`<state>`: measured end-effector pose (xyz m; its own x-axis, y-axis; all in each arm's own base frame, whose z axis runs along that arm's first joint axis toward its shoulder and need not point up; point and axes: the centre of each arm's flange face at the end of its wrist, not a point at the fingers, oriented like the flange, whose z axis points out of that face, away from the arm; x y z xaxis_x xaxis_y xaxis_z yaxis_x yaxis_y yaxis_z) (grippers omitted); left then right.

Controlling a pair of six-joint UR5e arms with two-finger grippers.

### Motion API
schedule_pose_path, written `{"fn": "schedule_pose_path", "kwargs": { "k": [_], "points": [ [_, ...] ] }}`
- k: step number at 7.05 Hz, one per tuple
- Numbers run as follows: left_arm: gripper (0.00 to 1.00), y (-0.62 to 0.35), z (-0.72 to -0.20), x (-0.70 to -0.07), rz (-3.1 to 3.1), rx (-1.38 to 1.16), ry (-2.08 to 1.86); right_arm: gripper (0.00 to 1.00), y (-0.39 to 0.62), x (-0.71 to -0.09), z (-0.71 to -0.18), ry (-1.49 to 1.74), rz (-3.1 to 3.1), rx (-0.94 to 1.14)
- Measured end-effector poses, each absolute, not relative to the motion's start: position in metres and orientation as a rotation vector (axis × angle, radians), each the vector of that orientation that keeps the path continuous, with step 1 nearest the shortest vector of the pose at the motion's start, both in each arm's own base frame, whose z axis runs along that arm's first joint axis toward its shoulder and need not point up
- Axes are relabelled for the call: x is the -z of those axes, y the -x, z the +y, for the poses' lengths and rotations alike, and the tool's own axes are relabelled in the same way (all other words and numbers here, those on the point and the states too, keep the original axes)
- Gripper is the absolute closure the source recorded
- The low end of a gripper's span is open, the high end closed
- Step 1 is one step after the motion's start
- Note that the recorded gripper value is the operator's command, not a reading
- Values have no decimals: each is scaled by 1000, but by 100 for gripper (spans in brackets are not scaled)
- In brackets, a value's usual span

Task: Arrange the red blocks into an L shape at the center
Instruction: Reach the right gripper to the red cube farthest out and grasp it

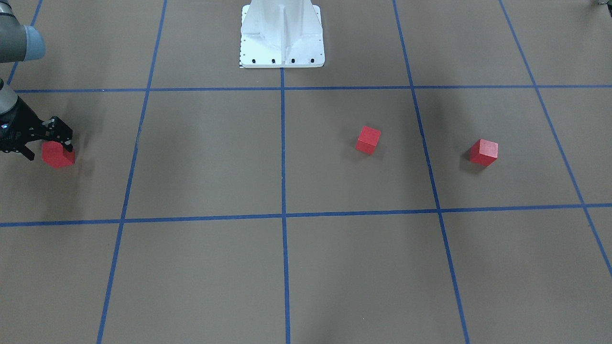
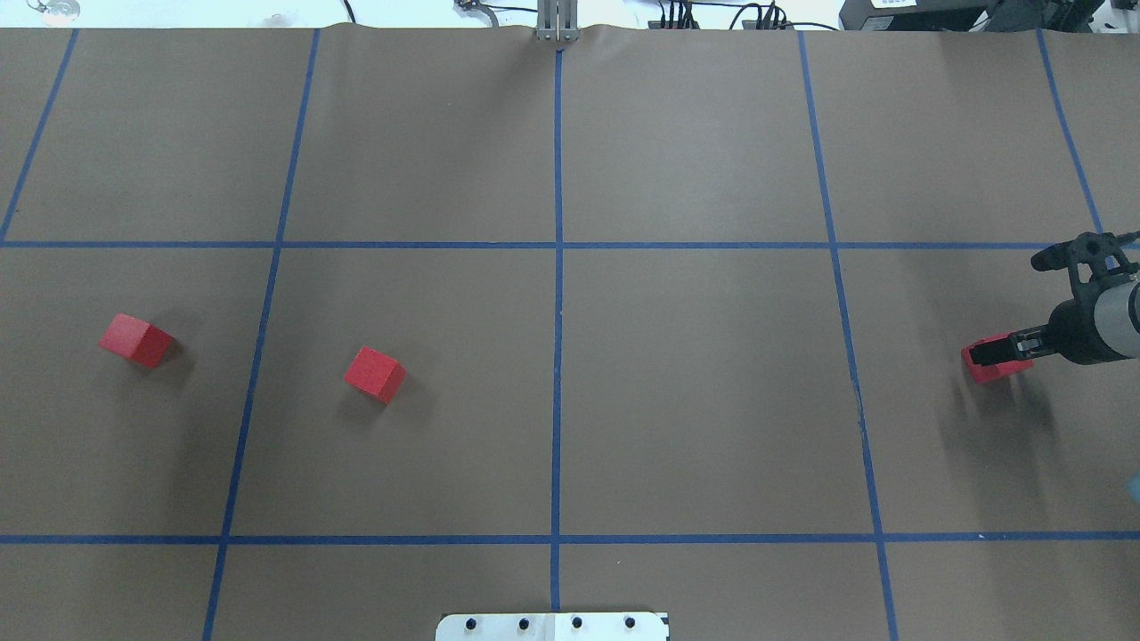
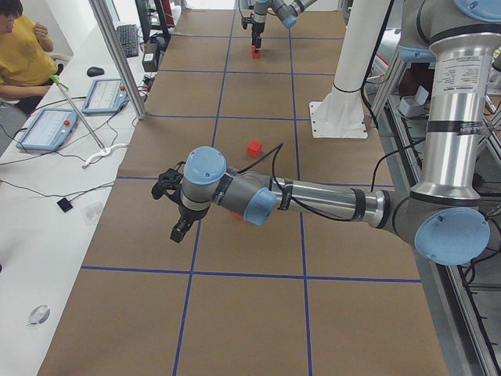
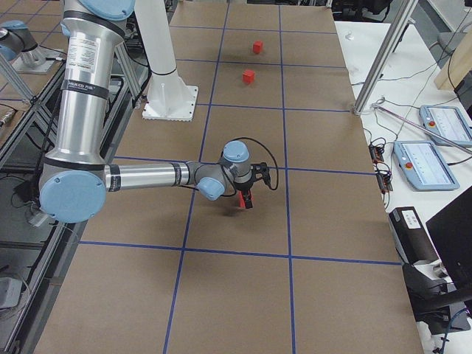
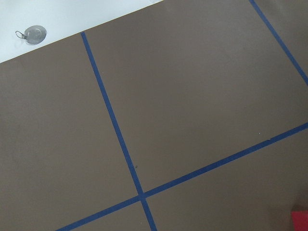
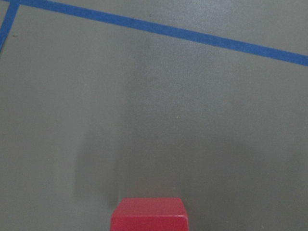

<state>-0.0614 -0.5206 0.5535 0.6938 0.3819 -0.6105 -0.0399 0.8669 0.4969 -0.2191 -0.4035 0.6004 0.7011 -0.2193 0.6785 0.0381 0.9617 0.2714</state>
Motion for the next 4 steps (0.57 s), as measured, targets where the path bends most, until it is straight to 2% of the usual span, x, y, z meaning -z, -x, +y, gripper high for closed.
{"fn": "schedule_pose_path", "kwargs": {
  "k": [1,4],
  "points": [
    [0,61,-520,-554,774,-246,-477,100,223,-601,-402,-244,-779,150],
    [0,61,-520,-554,774,-246,-478,100,228,-589,-402,-251,-789,163]
  ]
}}
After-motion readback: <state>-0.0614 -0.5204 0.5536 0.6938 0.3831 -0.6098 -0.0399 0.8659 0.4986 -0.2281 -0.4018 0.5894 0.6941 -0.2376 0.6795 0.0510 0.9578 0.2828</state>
